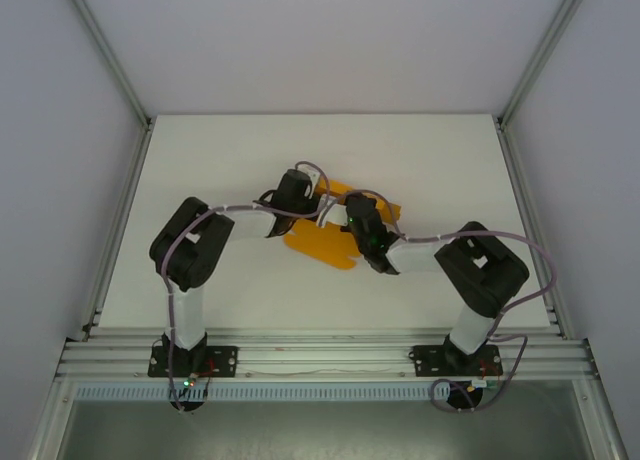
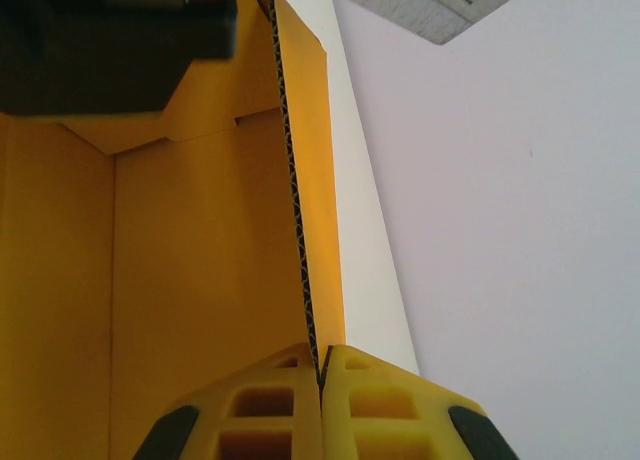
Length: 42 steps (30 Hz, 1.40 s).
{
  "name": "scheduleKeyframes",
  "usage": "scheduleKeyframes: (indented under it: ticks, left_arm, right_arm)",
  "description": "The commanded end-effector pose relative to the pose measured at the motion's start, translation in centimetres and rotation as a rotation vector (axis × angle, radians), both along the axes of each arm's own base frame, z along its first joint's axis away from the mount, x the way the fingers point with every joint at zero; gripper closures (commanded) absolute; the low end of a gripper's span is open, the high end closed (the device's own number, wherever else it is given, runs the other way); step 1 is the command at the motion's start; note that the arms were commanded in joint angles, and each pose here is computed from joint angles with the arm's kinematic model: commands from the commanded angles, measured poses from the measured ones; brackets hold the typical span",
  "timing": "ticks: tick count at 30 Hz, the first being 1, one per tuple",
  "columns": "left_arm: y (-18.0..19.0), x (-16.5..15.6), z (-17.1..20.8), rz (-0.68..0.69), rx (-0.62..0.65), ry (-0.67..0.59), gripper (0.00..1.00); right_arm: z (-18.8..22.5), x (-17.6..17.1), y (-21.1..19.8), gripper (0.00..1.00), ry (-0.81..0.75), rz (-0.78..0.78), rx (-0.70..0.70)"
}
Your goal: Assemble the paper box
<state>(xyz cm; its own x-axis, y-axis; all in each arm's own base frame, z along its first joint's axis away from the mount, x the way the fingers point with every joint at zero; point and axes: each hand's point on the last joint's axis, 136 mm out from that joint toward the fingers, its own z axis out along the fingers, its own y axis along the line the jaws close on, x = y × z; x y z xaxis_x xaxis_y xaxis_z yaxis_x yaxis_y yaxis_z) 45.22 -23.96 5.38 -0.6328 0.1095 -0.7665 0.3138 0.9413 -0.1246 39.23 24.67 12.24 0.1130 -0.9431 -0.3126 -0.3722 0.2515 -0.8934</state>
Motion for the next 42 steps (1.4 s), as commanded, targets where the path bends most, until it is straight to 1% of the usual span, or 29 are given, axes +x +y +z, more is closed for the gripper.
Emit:
scheduleKeyframes:
  ticks: [1,4,5,7,9,10,11,12,15,16,17,20,21,23,24,25,26,27,29,30,31,34,37,38,39,41,42]
  left_arm:
    - [3.6,1.8,-0.1,0.308,0.005,-0.032,1.0]
    - [4.6,1.6,-0.5,0.386,0.024,-0.035,1.0]
    - [4.6,1.4,-0.8,0.381,0.024,-0.031,1.0]
    - [3.5,1.0,-0.9,0.289,-0.008,-0.036,1.0]
    - [1.9,0.5,-0.6,0.162,-0.088,-0.059,0.99]
    - [1.8,0.4,-0.4,0.144,-0.113,-0.068,0.9]
    - [1.3,0.3,-0.2,0.086,-0.133,-0.069,0.82]
    - [1.3,0.5,0.0,0.075,-0.143,-0.068,0.77]
    - [1.0,1.0,0.7,0.026,-0.154,-0.056,0.76]
    - [0.9,1.2,1.0,0.021,-0.155,-0.062,0.75]
    - [0.6,1.3,1.3,0.0,-0.158,-0.065,0.72]
    - [0.0,1.8,1.9,-0.028,-0.152,-0.068,0.71]
    - [0.0,1.8,1.7,-0.029,-0.146,-0.064,0.69]
    - [-0.4,2.0,2.1,-0.054,-0.151,-0.072,0.58]
    - [-0.7,2.0,2.2,-0.072,-0.154,-0.075,0.58]
    - [-0.9,2.0,2.4,-0.081,-0.158,-0.079,0.58]
    - [-1.0,2.2,2.6,-0.087,-0.156,-0.084,0.6]
    - [-1.3,2.3,2.6,-0.099,-0.148,-0.082,0.66]
    - [-1.2,2.7,2.1,-0.093,-0.133,-0.055,0.81]
    - [-1.2,2.7,1.6,-0.093,-0.127,-0.035,0.87]
    - [-1.3,2.6,1.2,-0.096,-0.123,-0.02,0.88]
    - [-0.7,2.3,0.1,-0.065,-0.104,0.006,1.0]
    - [1.5,2.6,-0.9,0.071,-0.031,0.015,1.0]
    - [2.8,2.7,-1.2,0.165,0.006,0.013,1.0]
    - [3.4,2.6,-1.4,0.21,0.025,0.012,1.0]
    - [4.8,2.3,-1.7,0.306,0.027,-0.009,1.0]
    - [5.0,2.2,-1.8,0.309,0.026,-0.024,1.0]
  right_arm:
    - [-5.2,-2.7,1.4,1.0,0.187,0.093,-0.028]
    - [-5.4,-2.6,1.0,1.0,0.187,0.075,-0.029]
    - [-5.4,-2.7,0.9,1.0,0.188,0.073,-0.032]
    - [-5.5,-2.7,0.5,1.0,0.194,0.064,-0.027]
    - [-5.6,-2.7,0.3,1.0,0.202,0.062,-0.023]
    - [-5.6,-2.8,0.3,1.0,0.203,0.063,-0.024]
    - [-5.4,-2.7,0.3,1.0,0.198,0.061,-0.02]
    - [-5.4,-2.7,0.3,1.0,0.2,0.061,-0.021]
    - [-5.3,-2.8,0.4,1.0,0.211,0.067,-0.018]
    - [-5.3,-2.8,0.4,1.0,0.215,0.067,-0.019]
    - [-5.3,-2.8,0.4,1.0,0.218,0.068,-0.013]
    - [-5.5,-2.8,0.4,1.0,0.232,0.068,-0.014]
    - [-5.7,-2.9,0.3,1.0,0.241,0.069,-0.018]
    - [-5.9,-3.0,0.2,1.0,0.254,0.07,-0.014]
    - [-6.0,-3.0,0.2,1.0,0.258,0.07,-0.012]
    - [-5.8,-2.9,0.2,1.0,0.255,0.068,-0.008]
    - [-6.1,-2.9,0.2,1.0,0.261,0.069,-0.013]
    - [-6.1,-2.9,0.2,1.0,0.263,0.07,-0.012]
    - [-6.0,-2.8,0.2,1.0,0.261,0.067,-0.012]
    - [-5.9,-2.7,0.1,1.0,0.26,0.064,-0.012]
    - [-5.9,-2.7,0.0,1.0,0.261,0.061,-0.013]
    - [-5.9,-2.6,0.0,1.0,0.259,0.057,-0.013]
    - [-5.7,-2.5,-0.1,1.0,0.252,0.055,-0.002]
    - [-5.6,-2.5,-0.1,1.0,0.254,0.052,0.005]
    - [-5.5,-2.6,0.1,1.0,0.256,0.053,0.013]
    - [-5.4,-2.6,0.0,1.0,0.259,0.043,0.02]
    - [-5.4,-2.5,-0.1,1.0,0.256,0.04,0.021]
